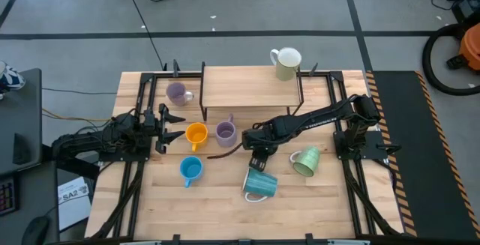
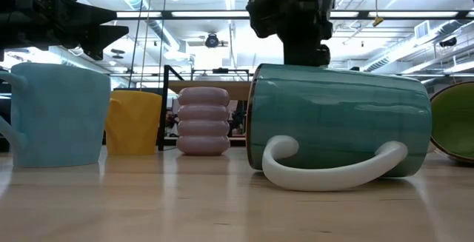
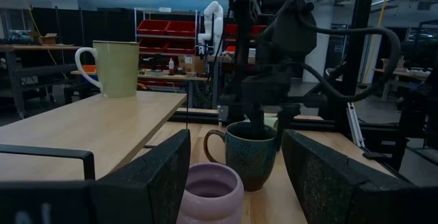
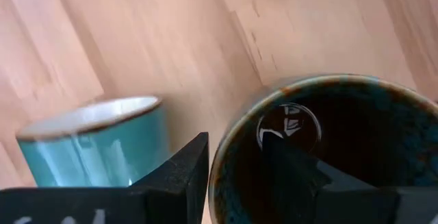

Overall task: Place coffee mugs
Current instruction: Put the dark green mug on the shelf

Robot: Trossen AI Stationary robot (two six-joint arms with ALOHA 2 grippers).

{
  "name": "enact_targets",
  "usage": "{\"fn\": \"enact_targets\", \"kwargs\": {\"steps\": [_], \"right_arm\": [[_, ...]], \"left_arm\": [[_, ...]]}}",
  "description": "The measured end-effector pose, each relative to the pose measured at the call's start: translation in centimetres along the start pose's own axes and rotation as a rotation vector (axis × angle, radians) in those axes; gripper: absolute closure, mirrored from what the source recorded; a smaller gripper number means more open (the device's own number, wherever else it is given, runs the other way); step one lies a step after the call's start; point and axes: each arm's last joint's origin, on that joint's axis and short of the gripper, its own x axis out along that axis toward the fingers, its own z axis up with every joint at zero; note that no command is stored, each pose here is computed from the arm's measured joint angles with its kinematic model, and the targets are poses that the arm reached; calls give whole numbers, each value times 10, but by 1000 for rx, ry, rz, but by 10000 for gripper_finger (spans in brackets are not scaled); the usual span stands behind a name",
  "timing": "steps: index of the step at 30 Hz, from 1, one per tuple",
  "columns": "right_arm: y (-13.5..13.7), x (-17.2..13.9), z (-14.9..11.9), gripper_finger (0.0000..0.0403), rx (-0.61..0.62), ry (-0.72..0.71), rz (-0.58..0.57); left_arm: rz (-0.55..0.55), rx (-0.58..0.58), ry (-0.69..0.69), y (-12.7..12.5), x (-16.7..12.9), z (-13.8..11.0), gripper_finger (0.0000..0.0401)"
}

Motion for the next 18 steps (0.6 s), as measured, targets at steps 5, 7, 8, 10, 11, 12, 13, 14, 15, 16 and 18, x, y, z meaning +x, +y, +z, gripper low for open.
{"fn": "enact_targets", "kwargs": {"steps": [5, 7, 8, 10, 11, 12, 13, 14, 15, 16, 18], "right_arm": [[-2, 0, 6, 260, 186, -31, 20], [-3, 0, 8, 260, 248, -43, 29], [-3, 0, 9, 260, 268, -48, 34], [-5, 0, 12, 260, 281, -62, 42], [-5, 0, 13, 260, 284, -67, 45], [-6, -1, 14, 260, 287, -70, 47], [-7, -1, 15, 260, 291, -72, 48], [-8, -1, 15, 260, 299, -72, 47], [-9, -1, 16, 260, 313, -73, 47], [-10, -1, 17, 260, 333, -73, 47], [-12, -1, 18, 260, 374, -74, 46]], "left_arm": [[0, 0, 0, 0, 0, 0, 163], [0, 0, 0, 0, 0, 0, 163], [0, 0, 0, 0, 0, 0, 163], [0, 0, 0, 0, 0, 0, 163], [0, 0, 0, 0, 0, 0, 163], [0, 0, 0, 0, 0, 0, 163], [0, 0, 0, 0, 0, 0, 163], [0, 0, 0, 0, 0, 0, 163], [0, 0, 0, 0, 0, 0, 163], [0, 0, 1, 0, 0, 0, 163], [0, 0, 0, 0, 0, 0, 163]]}}
